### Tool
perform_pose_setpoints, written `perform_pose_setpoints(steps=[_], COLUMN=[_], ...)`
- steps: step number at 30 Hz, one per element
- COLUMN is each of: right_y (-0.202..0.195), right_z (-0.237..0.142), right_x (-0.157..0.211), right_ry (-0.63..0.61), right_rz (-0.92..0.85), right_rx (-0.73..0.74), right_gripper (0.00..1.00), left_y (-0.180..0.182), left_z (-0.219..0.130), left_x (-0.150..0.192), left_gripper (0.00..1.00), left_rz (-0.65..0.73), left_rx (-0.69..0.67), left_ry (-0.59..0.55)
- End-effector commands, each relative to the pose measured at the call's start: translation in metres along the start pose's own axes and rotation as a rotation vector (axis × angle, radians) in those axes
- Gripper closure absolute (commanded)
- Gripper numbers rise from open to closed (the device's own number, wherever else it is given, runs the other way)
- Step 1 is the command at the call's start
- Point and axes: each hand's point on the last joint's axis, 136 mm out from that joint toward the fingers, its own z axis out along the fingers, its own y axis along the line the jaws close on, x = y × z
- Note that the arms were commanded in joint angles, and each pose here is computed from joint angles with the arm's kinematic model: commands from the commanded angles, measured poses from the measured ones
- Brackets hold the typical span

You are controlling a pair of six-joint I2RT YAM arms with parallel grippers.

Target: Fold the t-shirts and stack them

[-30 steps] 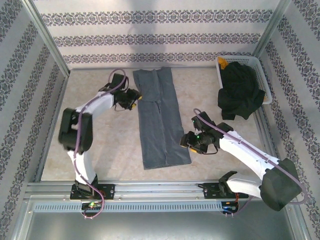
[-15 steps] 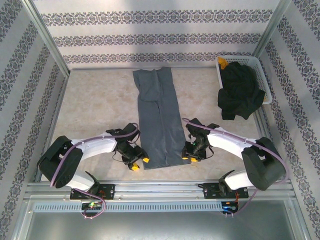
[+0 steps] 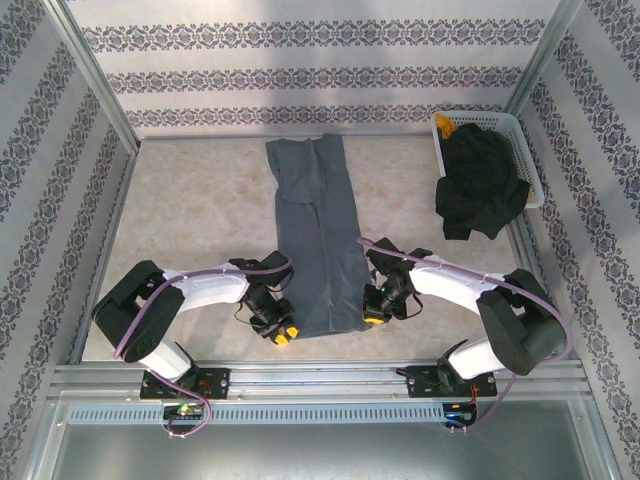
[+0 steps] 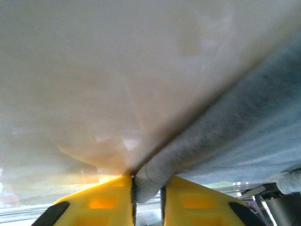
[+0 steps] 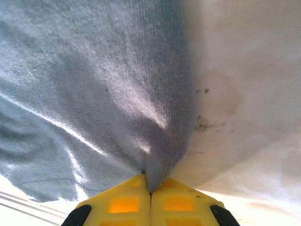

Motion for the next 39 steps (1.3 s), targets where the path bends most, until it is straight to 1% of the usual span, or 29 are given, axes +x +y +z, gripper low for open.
perform_pose_setpoints(steps=[1,2,3,5,7,9,12,15,18,20,22,24,29,34,36,37,38,39], right_y=[0.000,0.002,0.005,0.007,0.012,0.022,0.039,0.049,0.060,0.067,0.078,0.086,0.100,0.102,0.100,0.099,0.097,0.098], right_z=[-0.004,-0.005,-0.005,-0.007,-0.011,-0.020,-0.039,-0.064,-0.087,-0.099,-0.108,-0.116,-0.125,-0.124,-0.117,-0.114,-0.108,-0.103], right_x=[0.020,0.026,0.031,0.041,0.046,0.045,0.030,0.000,-0.038,-0.066,-0.092,-0.118,-0.182,-0.233,-0.252,-0.260,-0.268,-0.275], right_ry=[0.049,0.063,0.082,0.106,0.111,0.092,0.036,-0.035,-0.119,-0.165,-0.190,-0.221,-0.266,-0.285,-0.277,-0.270,-0.253,-0.238], right_rz=[-0.015,-0.027,-0.039,-0.064,-0.081,-0.083,-0.057,0.009,0.078,0.099,0.102,0.095,0.104,0.132,0.157,0.171,0.186,0.187], right_rx=[0.000,-0.010,-0.025,-0.036,-0.063,-0.093,-0.130,-0.136,-0.186,-0.212,-0.238,-0.245,-0.254,-0.249,-0.248,-0.254,-0.266,-0.286], right_gripper=[1.00,1.00,1.00,1.00,1.00,1.00,1.00,1.00,1.00,1.00,1.00,1.00,1.00,1.00,1.00,1.00,0.99,0.84], left_y=[-0.031,-0.022,-0.016,0.000,0.005,-0.001,-0.030,-0.063,-0.082,-0.099,-0.118,-0.134,-0.159,-0.174,-0.176,-0.178,-0.181,-0.183], left_z=[-0.006,-0.008,-0.010,-0.013,-0.021,-0.034,-0.059,-0.084,-0.110,-0.130,-0.148,-0.165,-0.188,-0.198,-0.194,-0.192,-0.190,-0.187], left_x=[-0.029,-0.025,-0.021,-0.012,-0.009,-0.008,-0.011,-0.024,-0.051,-0.074,-0.092,-0.110,-0.156,-0.199,-0.219,-0.227,-0.234,-0.240], left_gripper=[0.92,0.97,1.00,1.00,1.00,1.00,1.00,1.00,1.00,1.00,1.00,1.00,1.00,1.00,1.00,0.98,0.90,0.78], left_rz=[0.109,0.110,0.114,0.120,0.127,0.145,0.196,0.183,0.125,0.083,0.085,0.107,0.092,0.087,0.068,0.061,0.059,0.057], left_rx=[0.111,0.096,0.089,0.083,0.122,0.171,0.253,0.361,0.440,0.528,0.586,0.602,0.645,0.637,0.629,0.635,0.637,0.630], left_ry=[-0.192,-0.190,-0.184,-0.165,-0.164,-0.177,-0.237,-0.322,-0.421,-0.477,-0.518,-0.555,-0.595,-0.611,-0.603,-0.595,-0.585,-0.578])
